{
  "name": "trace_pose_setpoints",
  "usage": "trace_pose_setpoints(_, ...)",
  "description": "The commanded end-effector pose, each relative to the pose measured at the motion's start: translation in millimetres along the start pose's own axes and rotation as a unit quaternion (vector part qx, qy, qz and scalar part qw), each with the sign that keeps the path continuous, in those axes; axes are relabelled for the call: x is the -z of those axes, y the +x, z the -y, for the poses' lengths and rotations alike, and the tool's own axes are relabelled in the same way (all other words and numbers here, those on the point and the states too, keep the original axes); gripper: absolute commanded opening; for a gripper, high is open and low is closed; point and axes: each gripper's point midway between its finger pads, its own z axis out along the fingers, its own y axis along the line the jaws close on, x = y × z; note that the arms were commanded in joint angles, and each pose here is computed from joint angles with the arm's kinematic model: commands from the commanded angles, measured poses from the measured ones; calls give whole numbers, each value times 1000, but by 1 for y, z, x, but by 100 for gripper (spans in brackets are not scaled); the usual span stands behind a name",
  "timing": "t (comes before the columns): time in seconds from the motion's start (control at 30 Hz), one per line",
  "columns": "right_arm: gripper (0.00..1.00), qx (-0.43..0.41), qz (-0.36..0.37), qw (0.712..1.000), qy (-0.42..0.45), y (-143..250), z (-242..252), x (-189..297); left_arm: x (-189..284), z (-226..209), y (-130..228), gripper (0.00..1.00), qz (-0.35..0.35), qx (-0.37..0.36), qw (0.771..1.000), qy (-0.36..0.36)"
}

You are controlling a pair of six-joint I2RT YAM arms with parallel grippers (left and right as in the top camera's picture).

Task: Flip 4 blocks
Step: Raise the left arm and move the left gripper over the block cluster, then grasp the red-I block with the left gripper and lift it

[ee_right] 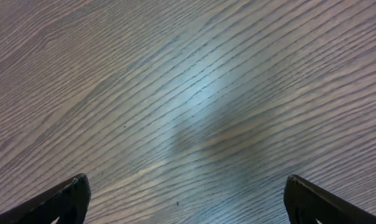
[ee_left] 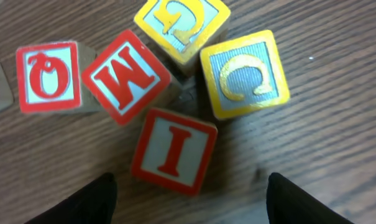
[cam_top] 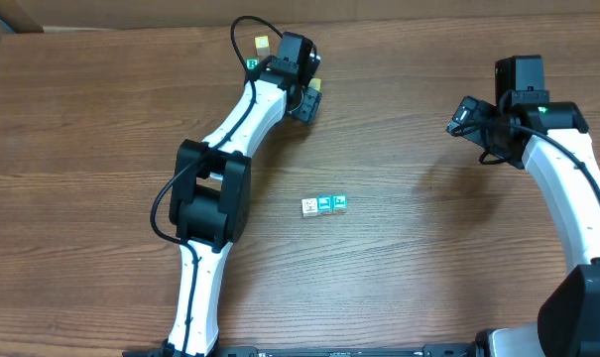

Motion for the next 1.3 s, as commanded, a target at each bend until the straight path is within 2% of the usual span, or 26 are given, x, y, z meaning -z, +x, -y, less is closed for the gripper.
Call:
trace_pose_setpoints(0.0, 100, 0, 9, 1000, -3, -5, -1, 4, -18, -4, 4, 68, -4, -37, 999, -4)
trace_pose_setpoints(0.17, 100, 0, 9, 1000, -3, -5, -1, 4, -19, -5, -9, 54, 24, -34, 999, -7)
trace_pose_setpoints(0.33, 100, 0, 9, 1000, -3, -5, -1, 4, -19, -5, -15, 47, 36, -31, 999, -9)
trace_pose_setpoints(0.4, 100, 0, 9, 1000, -3, -5, -1, 4, -19, -5, -14, 41, 34, -31, 999, -8)
trace_pose_setpoints(0.63, 100, 0, 9, 1000, -3, -5, -1, 4, -6, -6, -12, 37, 23, -20, 1000, -7)
trace_pose_setpoints(0.9, 100, 0, 9, 1000, -3, -5, -1, 4, 46, -12, -40, 29, 65, 20, 998, -9)
trace_pose_setpoints(0.97, 100, 0, 9, 1000, -3, -5, -1, 4, 60, -13, -42, 31, 68, 31, 997, -9)
trace_pose_setpoints(1.03, 100, 0, 9, 1000, -3, -5, -1, 4, 70, -14, -44, 42, 71, 39, 997, -8)
trace_pose_setpoints(1.17, 100, 0, 9, 1000, -3, -5, -1, 4, 71, -14, -38, 46, 59, 49, 997, -7)
trace_pose_setpoints(1.27, 100, 0, 9, 1000, -3, -5, -1, 4, 55, -11, -27, 46, 39, 47, 998, -6)
